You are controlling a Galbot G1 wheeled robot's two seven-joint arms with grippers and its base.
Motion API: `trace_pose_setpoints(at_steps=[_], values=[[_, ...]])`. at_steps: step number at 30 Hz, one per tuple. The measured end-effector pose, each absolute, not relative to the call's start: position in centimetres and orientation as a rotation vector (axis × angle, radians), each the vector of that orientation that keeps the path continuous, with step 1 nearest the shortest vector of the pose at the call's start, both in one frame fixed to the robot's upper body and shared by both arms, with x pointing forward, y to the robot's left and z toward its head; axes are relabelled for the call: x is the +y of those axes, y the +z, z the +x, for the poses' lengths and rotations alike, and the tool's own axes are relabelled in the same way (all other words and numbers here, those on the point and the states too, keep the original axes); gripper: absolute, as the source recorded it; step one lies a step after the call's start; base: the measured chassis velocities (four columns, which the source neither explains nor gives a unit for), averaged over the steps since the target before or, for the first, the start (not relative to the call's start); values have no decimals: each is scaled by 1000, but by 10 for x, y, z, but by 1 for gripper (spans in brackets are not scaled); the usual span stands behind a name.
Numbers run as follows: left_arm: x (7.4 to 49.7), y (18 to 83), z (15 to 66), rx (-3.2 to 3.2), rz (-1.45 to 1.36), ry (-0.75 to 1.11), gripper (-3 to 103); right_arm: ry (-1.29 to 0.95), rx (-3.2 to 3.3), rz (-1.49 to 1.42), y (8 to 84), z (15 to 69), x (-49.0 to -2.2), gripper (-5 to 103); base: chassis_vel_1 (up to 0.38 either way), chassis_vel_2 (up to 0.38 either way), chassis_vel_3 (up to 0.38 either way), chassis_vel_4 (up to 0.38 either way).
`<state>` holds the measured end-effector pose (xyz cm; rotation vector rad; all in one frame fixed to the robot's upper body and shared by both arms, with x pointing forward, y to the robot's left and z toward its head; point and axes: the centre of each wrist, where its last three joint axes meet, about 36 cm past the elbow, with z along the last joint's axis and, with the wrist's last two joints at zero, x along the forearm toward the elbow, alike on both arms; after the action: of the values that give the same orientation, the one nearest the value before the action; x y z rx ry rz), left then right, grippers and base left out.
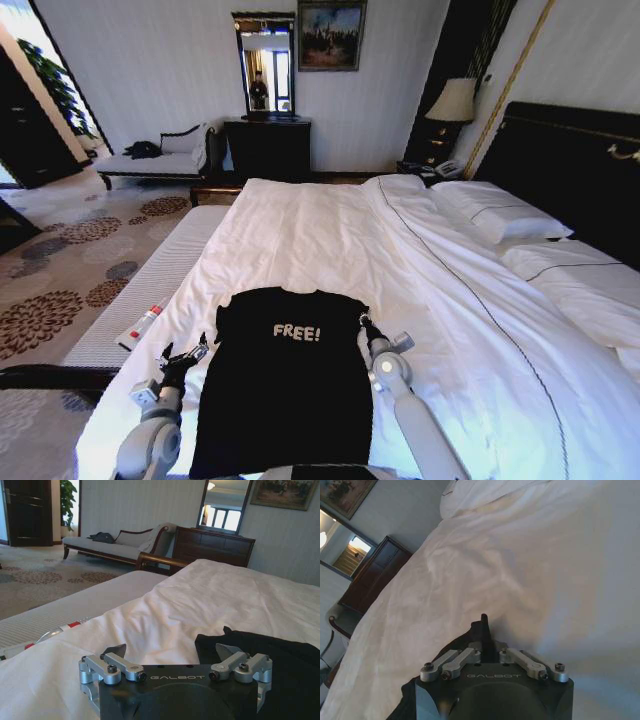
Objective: Fold the clothes on the bed.
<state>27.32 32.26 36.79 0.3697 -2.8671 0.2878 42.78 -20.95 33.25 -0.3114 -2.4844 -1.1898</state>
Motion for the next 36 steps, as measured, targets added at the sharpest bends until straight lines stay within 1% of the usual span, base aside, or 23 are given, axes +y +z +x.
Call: trace_pose_setpoints(at_steps=[1,2,3,11,15,16,20,25,33,34,35,36], values=[[323,368,273,-2867,374,289,100,-1179,-2490,-312,332,429,-209,10,0,0,0,0],[323,368,273,-2866,377,290,100,-1171,-2494,-313,331,430,-210,10,0,0,0,0],[323,368,273,-2865,385,292,100,-1155,-2511,-315,330,432,-210,1,0,0,0,0],[321,365,271,-2857,416,309,100,-1156,-2572,-217,333,432,-201,0,0,0,0,0],[322,363,268,-2847,439,314,100,-1163,-2641,6,333,421,-168,0,0,0,0,0],[322,363,268,-2847,439,314,100,-1163,-2641,6,333,421,-168,0,0,0,0,0],[325,362,266,-2842,462,311,100,-1111,-2643,151,315,412,-133,0,0,0,0,0],[329,360,264,-2835,480,306,100,-1054,-2630,217,299,406,-112,0,0,0,0,0],[331,355,267,-2828,493,309,100,-1032,-2616,252,291,398,-97,0,0,0,0,0],[330,355,268,-2829,488,312,100,-1024,-2628,268,290,394,-96,-2,0,0,0,0],[329,355,270,-2828,484,314,100,-1028,-2645,299,292,391,-95,2,0,0,0,0],[329,355,270,-2828,484,314,100,-1028,-2645,299,292,391,-95,2,0,0,0,0]])
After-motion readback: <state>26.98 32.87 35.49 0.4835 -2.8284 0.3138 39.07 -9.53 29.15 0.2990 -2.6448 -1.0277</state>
